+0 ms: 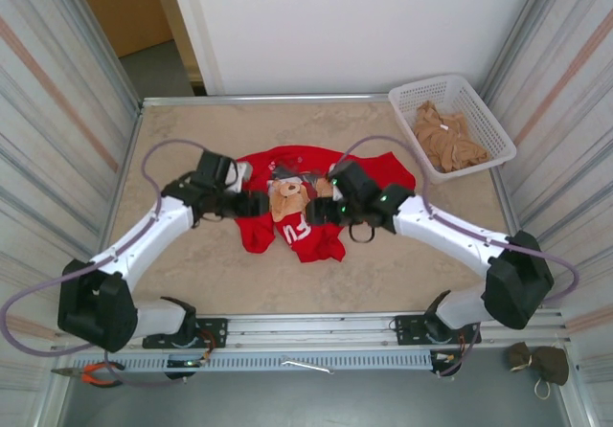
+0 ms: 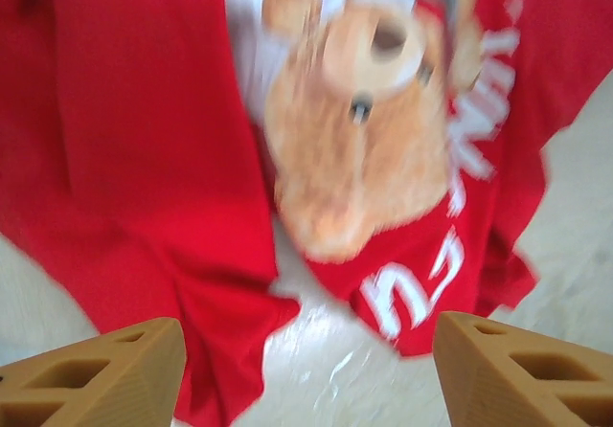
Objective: Fold the inside-out t-shirt
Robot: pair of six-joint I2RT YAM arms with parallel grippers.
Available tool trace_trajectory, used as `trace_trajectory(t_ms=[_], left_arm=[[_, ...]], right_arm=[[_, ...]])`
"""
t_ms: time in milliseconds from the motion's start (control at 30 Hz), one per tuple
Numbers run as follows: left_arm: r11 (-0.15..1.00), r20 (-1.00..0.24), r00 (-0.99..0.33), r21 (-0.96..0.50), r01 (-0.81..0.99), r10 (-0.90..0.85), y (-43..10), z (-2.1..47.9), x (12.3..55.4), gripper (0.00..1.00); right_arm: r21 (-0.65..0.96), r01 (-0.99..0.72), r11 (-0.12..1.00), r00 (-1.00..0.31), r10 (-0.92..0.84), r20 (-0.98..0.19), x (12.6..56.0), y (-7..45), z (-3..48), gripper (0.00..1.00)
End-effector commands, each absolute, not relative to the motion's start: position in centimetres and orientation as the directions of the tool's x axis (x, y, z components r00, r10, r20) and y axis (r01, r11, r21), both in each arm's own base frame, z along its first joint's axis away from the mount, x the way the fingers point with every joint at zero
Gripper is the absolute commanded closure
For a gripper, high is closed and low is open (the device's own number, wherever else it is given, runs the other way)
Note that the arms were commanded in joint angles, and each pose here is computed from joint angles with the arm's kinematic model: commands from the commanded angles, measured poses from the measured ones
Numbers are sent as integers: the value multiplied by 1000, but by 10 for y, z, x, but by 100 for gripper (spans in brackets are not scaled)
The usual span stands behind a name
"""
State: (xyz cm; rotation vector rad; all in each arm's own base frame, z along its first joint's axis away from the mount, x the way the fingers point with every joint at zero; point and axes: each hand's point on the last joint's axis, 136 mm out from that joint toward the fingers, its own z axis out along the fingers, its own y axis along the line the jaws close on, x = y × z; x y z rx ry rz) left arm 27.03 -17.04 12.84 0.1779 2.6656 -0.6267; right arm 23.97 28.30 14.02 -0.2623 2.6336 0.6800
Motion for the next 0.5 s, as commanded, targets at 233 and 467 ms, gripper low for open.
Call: trace_trajectory(t_ms=[233,467], left_arm=[[968,-300,-954,-234,88,14,-158,51,244,29],[970,-268,-963,-223,99,37,-167,28,253,29]], right_arm=[[347,-228,910,-938,-110,-327,222,314,68,30],[313,-210,926,-951,-119,-286,228,319,38,52]])
